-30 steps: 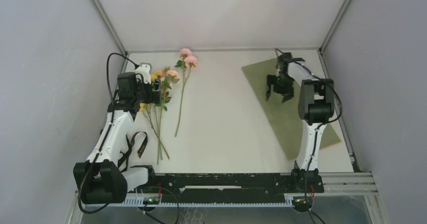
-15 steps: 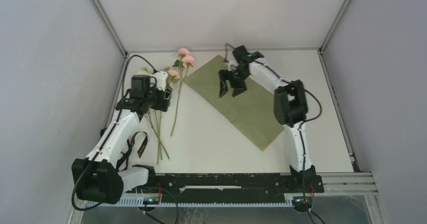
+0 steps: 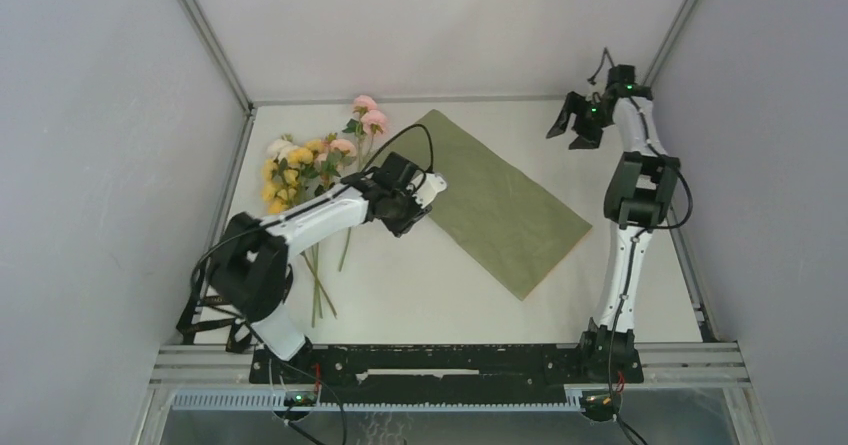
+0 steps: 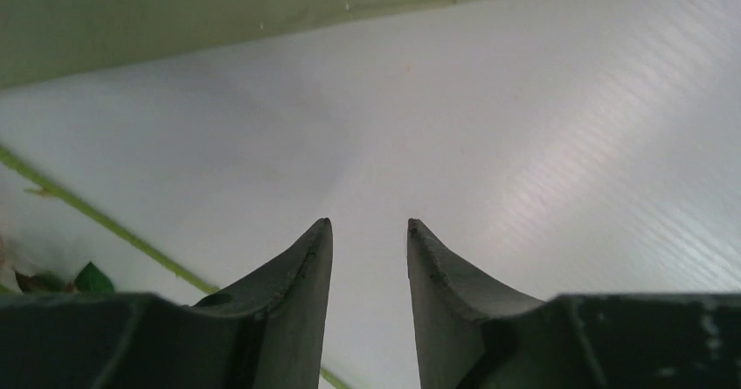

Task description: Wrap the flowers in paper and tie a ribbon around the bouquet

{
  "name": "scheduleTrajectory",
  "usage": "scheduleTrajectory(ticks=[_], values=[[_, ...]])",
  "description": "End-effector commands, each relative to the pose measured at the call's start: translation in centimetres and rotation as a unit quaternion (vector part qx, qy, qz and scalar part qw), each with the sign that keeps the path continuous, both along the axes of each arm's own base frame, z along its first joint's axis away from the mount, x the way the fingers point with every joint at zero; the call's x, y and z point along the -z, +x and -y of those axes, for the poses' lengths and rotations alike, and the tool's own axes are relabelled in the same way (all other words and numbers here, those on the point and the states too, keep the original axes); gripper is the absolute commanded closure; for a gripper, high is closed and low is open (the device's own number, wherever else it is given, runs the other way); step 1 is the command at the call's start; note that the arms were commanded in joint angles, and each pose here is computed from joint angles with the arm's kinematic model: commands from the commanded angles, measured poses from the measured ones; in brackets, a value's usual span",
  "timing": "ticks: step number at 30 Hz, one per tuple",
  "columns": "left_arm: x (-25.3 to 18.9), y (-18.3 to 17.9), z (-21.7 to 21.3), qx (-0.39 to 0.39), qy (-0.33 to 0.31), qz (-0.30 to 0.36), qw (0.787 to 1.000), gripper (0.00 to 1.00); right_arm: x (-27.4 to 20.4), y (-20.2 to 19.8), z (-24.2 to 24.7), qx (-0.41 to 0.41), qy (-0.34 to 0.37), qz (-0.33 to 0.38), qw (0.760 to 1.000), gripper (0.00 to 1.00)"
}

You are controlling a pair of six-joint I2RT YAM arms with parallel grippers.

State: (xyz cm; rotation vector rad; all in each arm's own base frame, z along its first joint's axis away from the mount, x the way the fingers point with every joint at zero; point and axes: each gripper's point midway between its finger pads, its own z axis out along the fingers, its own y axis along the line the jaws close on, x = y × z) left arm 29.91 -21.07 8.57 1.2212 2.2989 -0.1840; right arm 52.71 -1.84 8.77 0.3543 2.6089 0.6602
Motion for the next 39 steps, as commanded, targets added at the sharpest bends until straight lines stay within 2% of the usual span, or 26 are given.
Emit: scheduleTrajectory(ticks=[1,6,12,16,22,26,28,30,32,34,37,39], values=[[-0.7,4.7,2.0,-0.036,0.017,0.037,0.999,0.59,1.2,0.4,-7.7,-0.085,0.033,-0.022,0.996,0.17],[1.2,6.3,3.2,-0.057,0.029,0.016,0.998,0.6,4.4,-0.7,-9.9,-0.096,0.044,-0.067,0.992,0.17],[3.7,7.0,3.4,-0.068,0.053,-0.01,0.996,0.62,5.6,-3.5,-13.6,-0.151,0.069,-0.107,0.98,0.19],[4.6,8.3,3.4,-0.08,0.066,-0.014,0.995,0.63,3.6,-5.0,-14.9,-0.176,0.104,-0.101,0.974,0.32],[4.9,11.3,2.5,-0.117,0.068,-0.011,0.991,0.64,-0.3,-7.9,-17.2,-0.205,0.183,-0.055,0.96,0.51],[4.8,12.6,2.2,-0.126,0.067,-0.006,0.99,0.65,-1.2,-9.8,-19.1,-0.22,0.234,-0.044,0.946,0.54],[4.7,12.9,2.0,-0.125,0.069,-0.002,0.99,0.65,-1.2,-10.7,-19.7,-0.226,0.238,-0.048,0.943,0.57],[4.5,13.1,1.7,-0.12,0.072,0.001,0.99,0.65,-1.6,-11.4,-20.5,-0.232,0.238,-0.042,0.942,0.62],[3.7,13.3,1.6,-0.114,0.069,0.009,0.991,0.64,-2.2,-11.9,-21.3,-0.233,0.242,-0.033,0.941,0.71],[2.5,13.6,1.5,-0.107,0.06,0.019,0.992,0.62,-2.7,-12.7,-22.1,-0.232,0.249,-0.028,0.94,0.84],[-0.6,13.3,1.6,-0.085,0.037,0.029,0.995,0.53,-4.3,-13.1,-23.5,-0.219,0.269,-0.004,0.938,1.0],[-3.6,12.2,1.7,-0.063,0.02,0.032,0.997,0.44,-5.7,-13.2,-24.5,-0.2,0.287,0.009,0.937,1.0]])
